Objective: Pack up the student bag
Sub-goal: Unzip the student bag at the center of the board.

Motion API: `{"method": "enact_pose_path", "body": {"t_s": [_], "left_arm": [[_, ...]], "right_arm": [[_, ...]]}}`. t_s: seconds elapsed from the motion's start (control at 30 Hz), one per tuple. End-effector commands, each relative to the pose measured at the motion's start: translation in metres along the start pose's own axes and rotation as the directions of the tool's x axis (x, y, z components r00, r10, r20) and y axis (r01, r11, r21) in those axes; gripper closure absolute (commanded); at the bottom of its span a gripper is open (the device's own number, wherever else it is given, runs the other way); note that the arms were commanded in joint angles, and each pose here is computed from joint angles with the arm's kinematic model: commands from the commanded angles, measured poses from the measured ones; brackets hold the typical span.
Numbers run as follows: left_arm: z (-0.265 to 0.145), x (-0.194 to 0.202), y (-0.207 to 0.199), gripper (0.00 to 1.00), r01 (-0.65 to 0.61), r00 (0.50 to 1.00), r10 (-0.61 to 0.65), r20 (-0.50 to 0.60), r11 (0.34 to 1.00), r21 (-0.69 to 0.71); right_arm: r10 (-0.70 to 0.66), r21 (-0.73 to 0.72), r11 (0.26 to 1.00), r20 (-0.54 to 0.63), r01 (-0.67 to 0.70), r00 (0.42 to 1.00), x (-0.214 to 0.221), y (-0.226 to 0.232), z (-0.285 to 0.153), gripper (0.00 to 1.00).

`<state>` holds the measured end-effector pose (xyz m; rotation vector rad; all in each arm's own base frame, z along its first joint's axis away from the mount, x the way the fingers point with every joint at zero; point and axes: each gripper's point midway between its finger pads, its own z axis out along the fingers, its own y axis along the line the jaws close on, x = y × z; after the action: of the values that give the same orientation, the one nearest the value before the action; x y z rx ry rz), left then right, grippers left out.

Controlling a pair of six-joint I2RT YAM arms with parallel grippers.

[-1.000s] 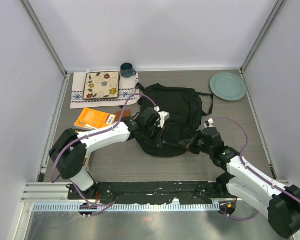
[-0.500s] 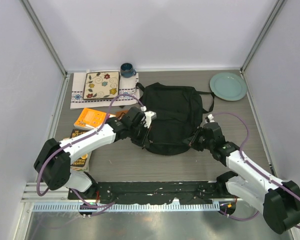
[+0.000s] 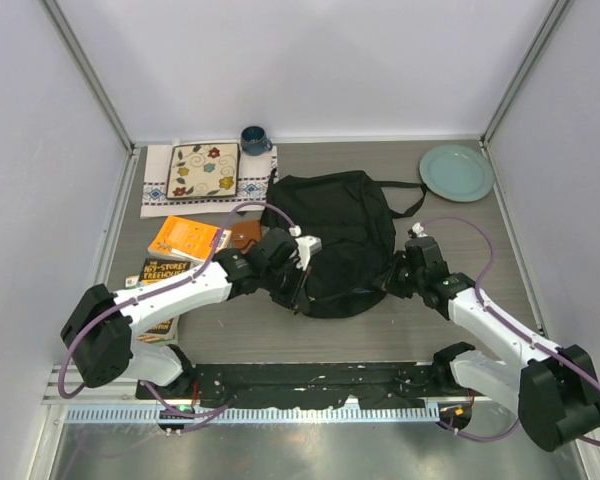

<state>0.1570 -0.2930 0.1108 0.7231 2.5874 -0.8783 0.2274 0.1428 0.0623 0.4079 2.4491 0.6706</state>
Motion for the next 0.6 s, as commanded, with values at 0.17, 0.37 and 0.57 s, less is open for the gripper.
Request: {"method": "enact_pose_path", "body": {"t_s": [0.17,0.37,0.57], "left_arm": [[0.017,-0.001,-0.019,1.00,0.137,0.988,-0.138,0.074,0.990,0.013],[0.025,-0.026,-0.019,1.00,0.184,0.969,-0.183,0.163,0.983,0.008],[0.025,-0.042,-0.038,1.00,0.128,0.976,-0.135,0.172,0.990,0.051]], "right_arm": [[-0.038,0.011,0.999,0.080,0.037,0.996,-0.051,0.025,-0.019,0.44],[0.095,-0.108,0.990,0.075,-0.087,0.993,-0.024,0.037,-0.072,0.25],[0.323,-0.289,0.895,-0.106,-0.340,0.940,0.014,0.060,-0.077,0.25]]}}
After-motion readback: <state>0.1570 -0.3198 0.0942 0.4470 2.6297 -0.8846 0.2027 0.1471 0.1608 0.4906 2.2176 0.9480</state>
